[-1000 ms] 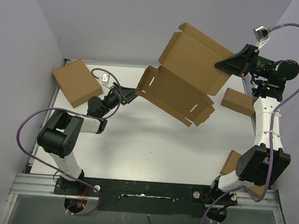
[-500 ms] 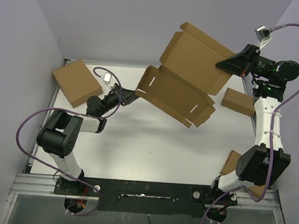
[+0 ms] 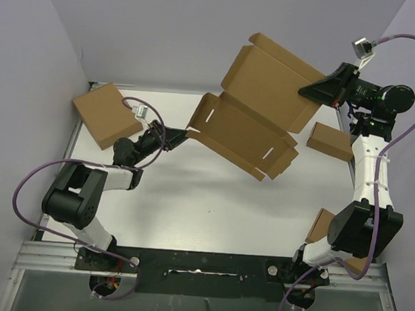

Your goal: Fold the paper box

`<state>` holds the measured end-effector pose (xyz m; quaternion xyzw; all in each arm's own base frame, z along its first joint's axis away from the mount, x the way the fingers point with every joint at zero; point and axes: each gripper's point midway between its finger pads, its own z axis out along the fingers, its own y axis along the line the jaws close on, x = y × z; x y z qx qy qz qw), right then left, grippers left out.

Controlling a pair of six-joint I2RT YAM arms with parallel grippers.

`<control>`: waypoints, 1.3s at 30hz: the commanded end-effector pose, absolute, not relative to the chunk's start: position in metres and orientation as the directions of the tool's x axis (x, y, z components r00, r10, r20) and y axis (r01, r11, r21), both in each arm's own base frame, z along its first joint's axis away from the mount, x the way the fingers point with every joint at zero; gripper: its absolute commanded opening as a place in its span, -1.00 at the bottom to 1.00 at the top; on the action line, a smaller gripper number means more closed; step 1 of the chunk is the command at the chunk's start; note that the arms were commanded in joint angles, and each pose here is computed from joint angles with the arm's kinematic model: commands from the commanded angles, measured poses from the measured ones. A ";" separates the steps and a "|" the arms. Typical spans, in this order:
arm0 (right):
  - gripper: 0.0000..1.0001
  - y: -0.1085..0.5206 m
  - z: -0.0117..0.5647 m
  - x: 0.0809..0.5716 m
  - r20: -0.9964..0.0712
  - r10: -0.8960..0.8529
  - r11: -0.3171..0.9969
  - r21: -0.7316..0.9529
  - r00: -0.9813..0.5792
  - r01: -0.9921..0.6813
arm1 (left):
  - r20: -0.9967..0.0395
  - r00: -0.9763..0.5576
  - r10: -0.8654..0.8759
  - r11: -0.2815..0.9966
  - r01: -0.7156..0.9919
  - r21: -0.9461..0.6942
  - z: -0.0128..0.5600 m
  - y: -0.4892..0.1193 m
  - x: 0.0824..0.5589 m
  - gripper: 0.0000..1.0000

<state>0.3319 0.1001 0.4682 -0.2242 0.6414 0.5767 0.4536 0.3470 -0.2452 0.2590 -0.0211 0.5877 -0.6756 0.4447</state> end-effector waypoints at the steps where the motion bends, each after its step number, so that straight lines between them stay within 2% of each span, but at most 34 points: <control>1: -1.00 0.101 0.481 0.321 -0.869 0.245 0.253 0.484 -0.429 -0.838 | -0.663 -0.406 -0.629 0.149 0.774 -0.615 0.299 -0.236 0.321 0.03; 6: -1.00 0.101 0.480 0.321 -0.868 0.246 0.252 0.487 -0.432 -0.836 | -0.717 -0.353 -0.600 0.180 0.815 -0.552 0.298 -0.235 0.308 0.03; 20: -1.00 0.102 0.477 0.320 -0.866 0.247 0.253 0.491 -0.435 -0.833 | -0.788 -0.242 -0.565 0.203 0.885 -0.418 0.309 -0.242 0.282 0.06; 28: -1.00 0.102 0.479 0.317 -0.863 0.251 0.252 0.495 -0.438 -0.832 | -0.791 -0.304 -0.531 0.216 0.854 -0.473 0.298 -0.257 0.287 0.04; 39: -1.00 0.103 0.482 0.314 -0.864 0.256 0.250 0.492 -0.434 -0.834 | -0.730 -0.434 -0.528 0.082 0.830 -0.552 0.298 -0.271 0.288 -0.07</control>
